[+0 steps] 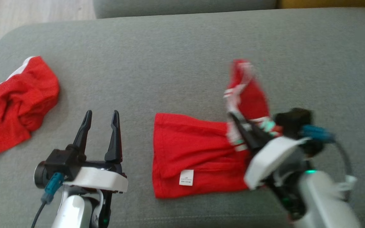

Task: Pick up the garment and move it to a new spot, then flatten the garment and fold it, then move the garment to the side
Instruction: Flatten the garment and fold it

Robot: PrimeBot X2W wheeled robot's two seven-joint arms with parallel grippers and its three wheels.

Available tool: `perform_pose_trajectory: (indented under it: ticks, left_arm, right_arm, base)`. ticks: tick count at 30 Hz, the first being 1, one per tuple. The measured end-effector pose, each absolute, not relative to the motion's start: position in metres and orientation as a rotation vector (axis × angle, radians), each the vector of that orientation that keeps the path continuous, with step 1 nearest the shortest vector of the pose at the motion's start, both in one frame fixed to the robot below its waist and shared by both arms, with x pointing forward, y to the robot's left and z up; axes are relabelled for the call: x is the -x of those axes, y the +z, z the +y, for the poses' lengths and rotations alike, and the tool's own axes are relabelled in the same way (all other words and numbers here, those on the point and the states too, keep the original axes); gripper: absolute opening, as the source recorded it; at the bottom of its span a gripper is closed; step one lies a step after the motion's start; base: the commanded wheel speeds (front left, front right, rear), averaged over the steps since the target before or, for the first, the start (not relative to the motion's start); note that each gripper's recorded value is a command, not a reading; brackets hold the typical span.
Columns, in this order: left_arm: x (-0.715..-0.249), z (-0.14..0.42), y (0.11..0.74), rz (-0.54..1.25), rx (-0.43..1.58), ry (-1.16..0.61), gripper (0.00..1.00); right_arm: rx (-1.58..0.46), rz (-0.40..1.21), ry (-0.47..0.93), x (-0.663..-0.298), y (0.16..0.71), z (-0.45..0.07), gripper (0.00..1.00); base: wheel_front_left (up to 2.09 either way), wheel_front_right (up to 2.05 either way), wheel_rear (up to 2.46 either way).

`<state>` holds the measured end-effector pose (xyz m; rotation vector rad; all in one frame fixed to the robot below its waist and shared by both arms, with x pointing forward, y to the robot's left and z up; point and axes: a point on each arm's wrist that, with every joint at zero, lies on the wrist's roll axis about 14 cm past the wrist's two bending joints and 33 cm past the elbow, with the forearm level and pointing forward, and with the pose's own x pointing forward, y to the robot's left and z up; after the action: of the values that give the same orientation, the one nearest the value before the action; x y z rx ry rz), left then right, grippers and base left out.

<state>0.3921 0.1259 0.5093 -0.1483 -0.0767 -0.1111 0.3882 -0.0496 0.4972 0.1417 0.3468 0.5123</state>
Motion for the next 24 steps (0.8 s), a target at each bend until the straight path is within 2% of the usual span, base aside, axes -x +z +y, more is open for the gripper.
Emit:
perform_pose_trajectory:
  ticks: [6,11,15,17,24]
  left_arm:
    - [-0.387,0.140,0.504,-0.060,0.145,-0.070,1.00]
    - [-0.383,0.152,0.497,-0.040,0.140,-0.031,1.00]
    - [-0.383,0.156,0.491,-0.023,0.138,-0.016,1.00]
    - [-0.383,0.156,0.489,-0.019,0.139,-0.016,1.00]
    - [-0.388,0.149,0.492,-0.026,0.144,-0.035,1.00]
  right_arm:
    - [-0.193,0.443,0.681,-0.374,0.465,0.012,0.00]
    - [-0.278,0.535,0.746,-0.358,0.432,0.038,0.00]
    - [-0.295,0.536,0.781,-0.362,0.427,0.052,0.00]
    - [-0.313,0.512,0.794,-0.366,0.431,0.057,1.00]
    - [-0.346,0.315,0.884,-0.370,0.483,0.079,1.00]
  base:
    - [0.00,0.00,0.00]
    - [0.00,0.00,0.00]
    - [0.00,0.00,0.00]
    - [0.00,0.00,0.00]
    - [0.00,0.00,0.00]
